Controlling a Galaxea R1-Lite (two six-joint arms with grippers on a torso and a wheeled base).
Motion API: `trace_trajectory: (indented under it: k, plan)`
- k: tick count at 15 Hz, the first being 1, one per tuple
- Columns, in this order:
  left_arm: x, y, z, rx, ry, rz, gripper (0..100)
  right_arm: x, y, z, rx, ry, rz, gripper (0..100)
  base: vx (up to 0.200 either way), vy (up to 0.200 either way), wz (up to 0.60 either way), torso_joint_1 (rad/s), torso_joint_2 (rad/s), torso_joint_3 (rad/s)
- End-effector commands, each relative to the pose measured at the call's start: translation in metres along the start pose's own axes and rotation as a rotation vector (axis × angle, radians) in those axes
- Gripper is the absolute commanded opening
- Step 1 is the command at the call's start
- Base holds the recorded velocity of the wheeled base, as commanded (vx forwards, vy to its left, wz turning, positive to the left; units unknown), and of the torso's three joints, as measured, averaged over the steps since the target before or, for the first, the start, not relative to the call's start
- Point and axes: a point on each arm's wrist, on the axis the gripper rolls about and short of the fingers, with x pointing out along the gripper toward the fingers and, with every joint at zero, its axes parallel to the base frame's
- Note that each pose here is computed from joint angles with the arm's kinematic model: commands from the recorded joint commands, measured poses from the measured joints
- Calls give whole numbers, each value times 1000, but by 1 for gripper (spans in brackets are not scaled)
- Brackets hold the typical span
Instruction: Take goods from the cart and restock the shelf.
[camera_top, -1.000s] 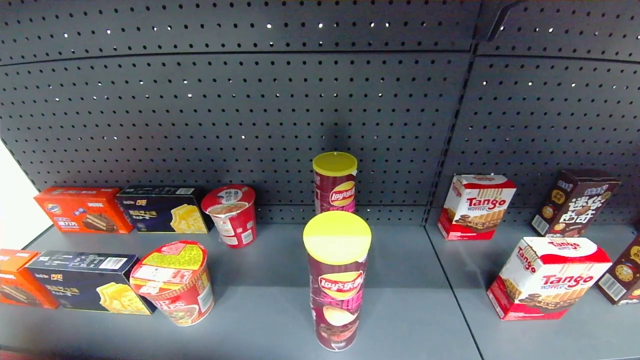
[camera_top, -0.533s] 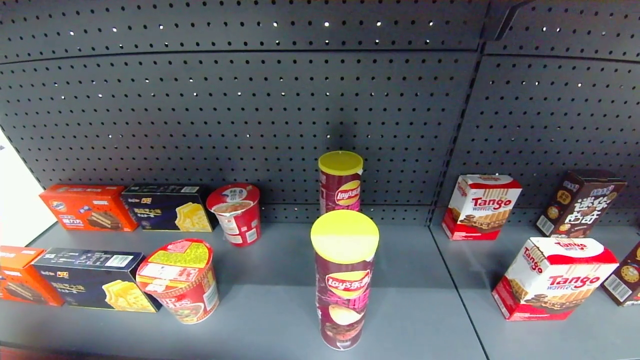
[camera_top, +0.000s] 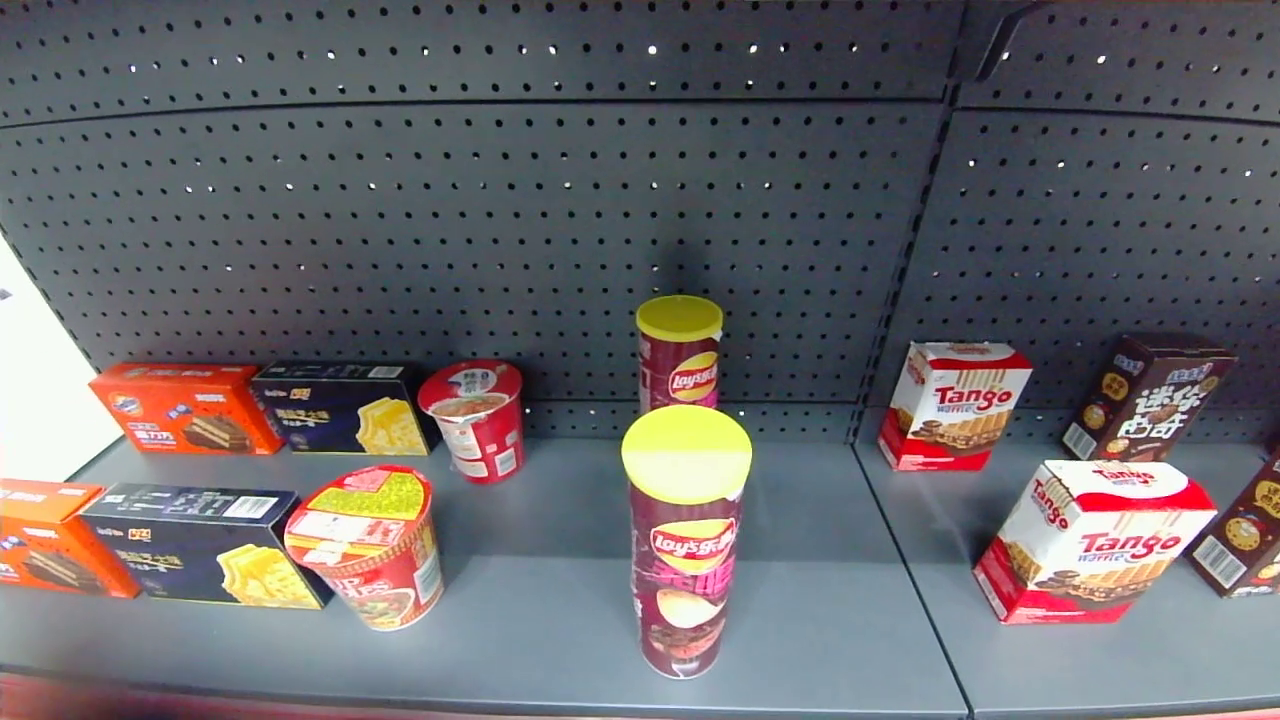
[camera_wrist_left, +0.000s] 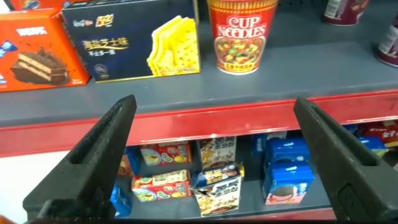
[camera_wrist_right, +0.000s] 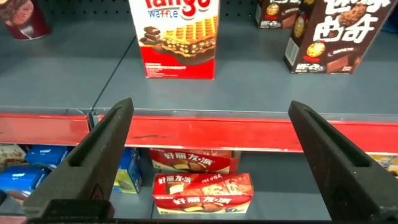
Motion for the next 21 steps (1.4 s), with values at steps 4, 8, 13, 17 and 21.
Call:
trace_trajectory:
  k: [4,8,13,17,21]
  plan:
    - [0,0,0,1,1,-2,100,0,0,0,-1,-1,1,100,0,0,0,0,0,0]
    - [0,0,0,-2,1,-2,100,0,0,0,-1,-1,1,100,0,0,0,0,0,0]
    - [0,0,0,-5,2,-1,100,0,0,0,-1,-1,1,100,0,0,0,0,0,0]
    - [0,0,0,-5,2,-1,100,0,0,0,-1,-1,1,100,0,0,0,0,0,0]
    - [0,0,0,-5,2,-1,100,0,0,0,-1,-1,2,100,0,0,0,0,0,0]
